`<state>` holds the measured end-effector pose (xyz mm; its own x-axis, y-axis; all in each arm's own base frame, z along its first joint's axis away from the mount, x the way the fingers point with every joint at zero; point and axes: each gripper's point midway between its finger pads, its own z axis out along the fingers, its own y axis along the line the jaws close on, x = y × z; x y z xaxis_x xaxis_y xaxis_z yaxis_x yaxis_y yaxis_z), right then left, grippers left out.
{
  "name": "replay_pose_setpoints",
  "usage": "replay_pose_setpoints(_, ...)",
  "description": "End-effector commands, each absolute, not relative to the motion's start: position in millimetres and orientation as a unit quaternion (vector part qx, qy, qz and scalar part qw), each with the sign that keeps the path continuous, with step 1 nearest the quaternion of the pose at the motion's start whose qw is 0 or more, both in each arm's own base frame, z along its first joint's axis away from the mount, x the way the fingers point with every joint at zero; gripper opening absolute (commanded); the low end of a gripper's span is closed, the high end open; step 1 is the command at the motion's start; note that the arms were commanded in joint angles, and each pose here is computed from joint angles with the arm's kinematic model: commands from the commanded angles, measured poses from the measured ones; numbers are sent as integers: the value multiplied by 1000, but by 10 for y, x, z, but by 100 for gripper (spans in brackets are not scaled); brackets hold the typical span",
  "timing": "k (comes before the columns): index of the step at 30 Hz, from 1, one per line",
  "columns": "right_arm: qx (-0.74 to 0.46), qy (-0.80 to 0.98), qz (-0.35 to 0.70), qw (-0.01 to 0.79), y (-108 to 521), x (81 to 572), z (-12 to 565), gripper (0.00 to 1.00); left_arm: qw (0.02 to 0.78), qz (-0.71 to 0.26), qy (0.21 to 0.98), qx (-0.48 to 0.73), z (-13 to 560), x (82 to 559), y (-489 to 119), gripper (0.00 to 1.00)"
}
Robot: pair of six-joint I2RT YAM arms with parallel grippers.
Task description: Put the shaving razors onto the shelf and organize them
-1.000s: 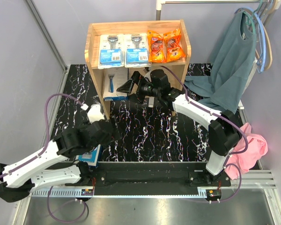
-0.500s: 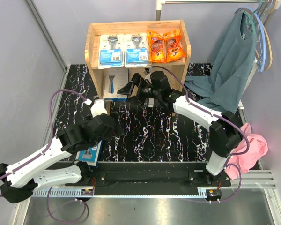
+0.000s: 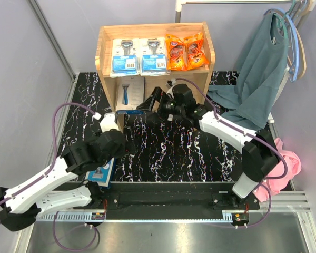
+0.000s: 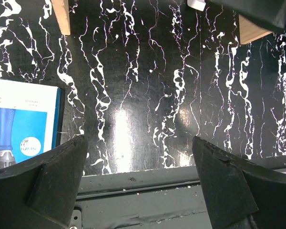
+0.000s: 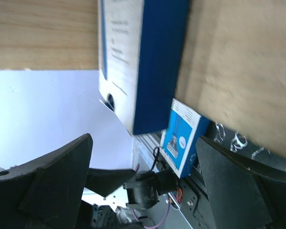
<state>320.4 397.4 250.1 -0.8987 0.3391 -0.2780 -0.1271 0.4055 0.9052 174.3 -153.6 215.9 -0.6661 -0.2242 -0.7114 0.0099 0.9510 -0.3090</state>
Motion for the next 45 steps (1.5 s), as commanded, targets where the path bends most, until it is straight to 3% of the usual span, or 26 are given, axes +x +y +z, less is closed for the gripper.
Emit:
replay_pose_setpoints(1,83,829,505,226,3771,3093,2355,100,407,-152,899,-49,2162,1734,-1504,93)
replay_pose_setpoints(12,54,847,471,240,3609,2447,2362,100,325,-127,934,-70,1579,1640,-1311,99)
replay_pose_setpoints(26,9,891,423,162,4142,1678,1558,100,271,-56,931,-239,1269,1925,-456,99)
replay_pose_setpoints(36,10,895,423,144,4208,1591,1360,100,209,-110,908,-347,995,2221,163,99)
replay_pose_setpoints(45,11,895,425,136,4229,1572,1293,100,149,-112,914,-360,673,2289,259,99)
